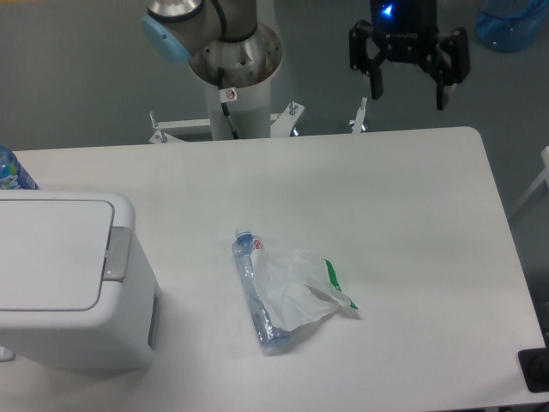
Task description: Open the trash can
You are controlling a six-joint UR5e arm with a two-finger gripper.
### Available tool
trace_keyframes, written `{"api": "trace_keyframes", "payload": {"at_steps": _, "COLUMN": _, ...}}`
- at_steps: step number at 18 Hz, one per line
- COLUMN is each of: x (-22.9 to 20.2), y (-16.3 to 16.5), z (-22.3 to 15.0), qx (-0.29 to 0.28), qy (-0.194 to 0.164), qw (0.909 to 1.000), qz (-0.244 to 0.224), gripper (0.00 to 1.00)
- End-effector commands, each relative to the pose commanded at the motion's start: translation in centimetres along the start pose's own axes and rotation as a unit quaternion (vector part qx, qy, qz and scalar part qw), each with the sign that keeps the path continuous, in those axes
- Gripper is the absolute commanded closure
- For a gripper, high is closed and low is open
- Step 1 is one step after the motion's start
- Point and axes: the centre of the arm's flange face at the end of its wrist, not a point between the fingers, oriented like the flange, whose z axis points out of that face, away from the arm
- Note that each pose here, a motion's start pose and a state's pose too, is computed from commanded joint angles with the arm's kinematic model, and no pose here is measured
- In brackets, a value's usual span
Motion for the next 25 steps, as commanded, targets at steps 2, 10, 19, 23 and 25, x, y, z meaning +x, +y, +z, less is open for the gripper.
{"api": "trace_keyframes", "payload": {"at_steps": 2, "x": 0.0, "y": 0.0, "z": 0.0, "qx": -0.001, "qy": 0.0, "qw": 1.0, "qz": 0.0, "gripper": 0.0}}
{"api": "trace_keyframes", "payload": {"at_steps": 10, "x": -0.1, "y": -0.7, "z": 1.1, "qx": 0.008, "qy": 0.012, "qw": 0.9999, "qz": -0.002, "gripper": 0.0}}
{"api": "trace_keyframes", "payload": {"at_steps": 19, "x": 1.3, "y": -7.0, "z": 2.4, "qx": 0.074, "qy": 0.026, "qw": 0.9794, "qz": -0.186, "gripper": 0.0}}
{"api": "trace_keyframes", "payload": {"at_steps": 23, "x": 3.2, "y": -11.2, "z": 2.8, "qx": 0.1, "qy": 0.033, "qw": 0.9631, "qz": -0.248, "gripper": 0.0}}
{"api": "trace_keyframes", "payload": {"at_steps": 25, "x": 4.3, "y": -12.8, "z": 2.9, "qx": 0.102, "qy": 0.045, "qw": 0.9564, "qz": -0.27, "gripper": 0.0}}
